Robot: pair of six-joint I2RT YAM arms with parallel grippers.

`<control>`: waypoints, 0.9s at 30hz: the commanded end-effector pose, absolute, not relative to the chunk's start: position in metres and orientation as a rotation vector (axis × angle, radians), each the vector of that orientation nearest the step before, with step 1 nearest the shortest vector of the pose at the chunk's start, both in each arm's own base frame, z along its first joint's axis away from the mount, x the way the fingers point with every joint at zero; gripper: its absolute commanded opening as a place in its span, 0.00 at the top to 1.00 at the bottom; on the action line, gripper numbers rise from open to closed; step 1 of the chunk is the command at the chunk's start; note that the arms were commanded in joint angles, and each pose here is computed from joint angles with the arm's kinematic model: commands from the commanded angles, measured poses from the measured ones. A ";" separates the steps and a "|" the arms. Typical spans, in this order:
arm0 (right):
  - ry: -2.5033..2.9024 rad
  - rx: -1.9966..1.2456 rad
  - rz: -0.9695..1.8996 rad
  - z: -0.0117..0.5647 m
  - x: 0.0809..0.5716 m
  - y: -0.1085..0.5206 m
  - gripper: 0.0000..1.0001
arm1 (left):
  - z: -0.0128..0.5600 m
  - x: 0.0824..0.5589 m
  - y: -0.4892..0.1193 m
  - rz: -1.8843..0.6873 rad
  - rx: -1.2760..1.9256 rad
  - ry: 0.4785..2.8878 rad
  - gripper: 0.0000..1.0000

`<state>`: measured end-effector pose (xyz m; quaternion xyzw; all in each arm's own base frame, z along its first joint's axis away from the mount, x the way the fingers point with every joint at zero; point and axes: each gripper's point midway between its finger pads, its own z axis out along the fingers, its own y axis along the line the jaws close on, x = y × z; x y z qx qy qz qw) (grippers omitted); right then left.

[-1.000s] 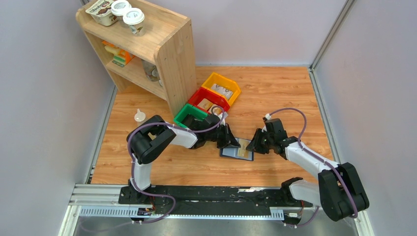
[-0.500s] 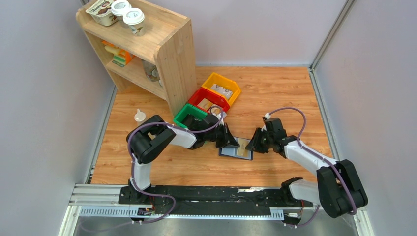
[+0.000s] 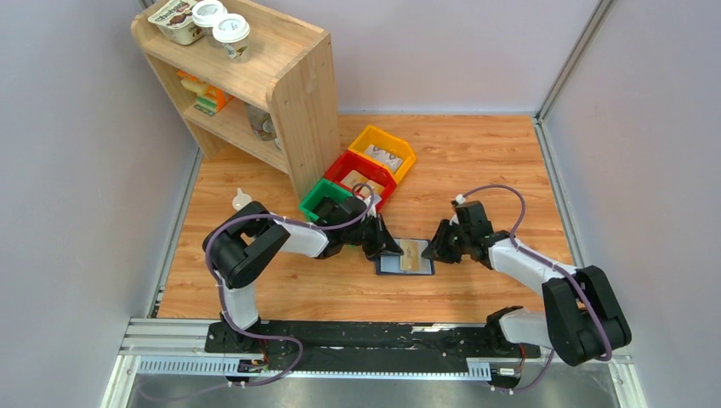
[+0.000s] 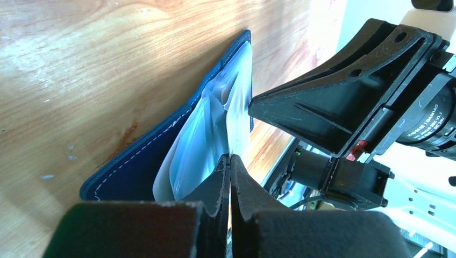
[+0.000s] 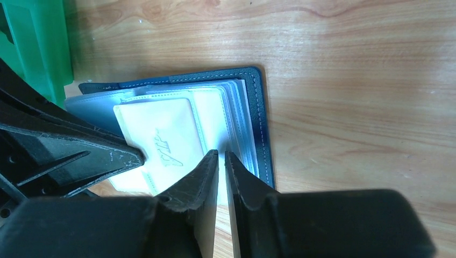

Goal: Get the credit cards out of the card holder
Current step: Remove the credit card from the card holder.

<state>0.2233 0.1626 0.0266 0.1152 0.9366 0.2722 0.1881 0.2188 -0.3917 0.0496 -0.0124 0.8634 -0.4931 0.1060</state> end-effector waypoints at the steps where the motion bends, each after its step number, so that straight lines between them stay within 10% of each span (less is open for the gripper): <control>1: 2.801 0.413 0.510 -0.013 0.193 0.127 0.81 | 0.063 0.217 -0.385 -1.429 0.034 2.516 1.00; 27: 2.407 0.202 1.071 0.077 0.238 0.194 0.86 | 0.066 0.216 -0.412 -1.370 0.213 2.543 1.00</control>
